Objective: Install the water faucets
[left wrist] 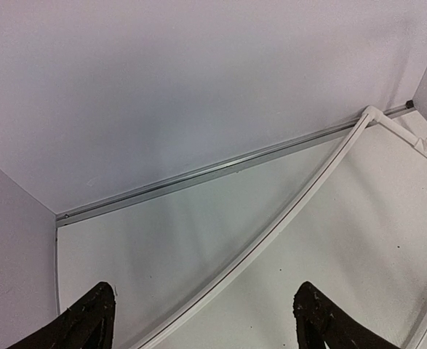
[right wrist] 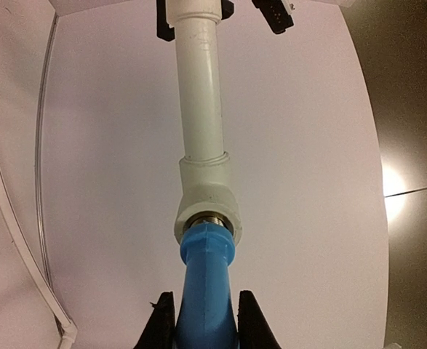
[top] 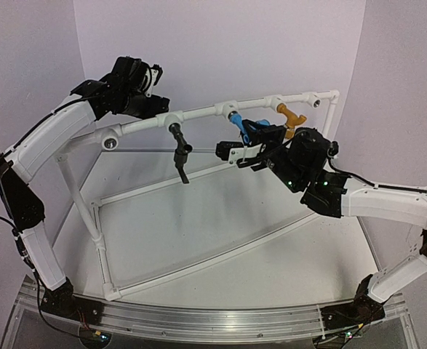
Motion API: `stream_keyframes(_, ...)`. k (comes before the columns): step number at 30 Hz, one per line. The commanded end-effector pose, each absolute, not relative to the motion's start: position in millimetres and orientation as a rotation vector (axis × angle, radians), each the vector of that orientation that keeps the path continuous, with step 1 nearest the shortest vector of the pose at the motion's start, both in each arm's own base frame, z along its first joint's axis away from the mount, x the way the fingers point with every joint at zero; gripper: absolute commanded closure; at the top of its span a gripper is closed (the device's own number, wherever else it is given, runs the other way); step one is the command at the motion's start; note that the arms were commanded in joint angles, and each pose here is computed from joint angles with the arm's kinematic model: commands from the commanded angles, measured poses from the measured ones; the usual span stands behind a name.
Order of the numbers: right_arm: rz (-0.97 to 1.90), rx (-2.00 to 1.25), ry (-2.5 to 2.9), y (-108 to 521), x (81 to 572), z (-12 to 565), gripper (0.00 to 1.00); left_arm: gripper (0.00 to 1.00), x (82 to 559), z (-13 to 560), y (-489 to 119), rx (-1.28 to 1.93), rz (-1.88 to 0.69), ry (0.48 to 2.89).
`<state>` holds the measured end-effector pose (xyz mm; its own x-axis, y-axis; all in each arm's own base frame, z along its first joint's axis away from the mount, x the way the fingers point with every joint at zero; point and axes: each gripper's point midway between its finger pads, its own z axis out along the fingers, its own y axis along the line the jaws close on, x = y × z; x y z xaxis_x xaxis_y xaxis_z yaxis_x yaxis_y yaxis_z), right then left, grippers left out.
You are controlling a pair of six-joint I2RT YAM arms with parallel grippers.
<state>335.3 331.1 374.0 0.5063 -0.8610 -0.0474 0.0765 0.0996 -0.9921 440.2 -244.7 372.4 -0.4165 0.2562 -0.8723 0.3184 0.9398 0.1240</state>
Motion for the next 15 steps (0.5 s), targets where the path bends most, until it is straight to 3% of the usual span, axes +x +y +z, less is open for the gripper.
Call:
stream_keyframes(1, -0.778, -1.195, 0.805, 332.4, 337.4, 400.3, 0.89, 0.17, 426.3, 386.4, -256.7, 0.446, -0.154, 1.996)
stream_keyframes(15, -0.655, -1.079, 1.015, 329.4, 354.0, 403.8, 1.0, 0.27, 423.0, 371.0, -263.7, 0.503, -0.175, 2.04)
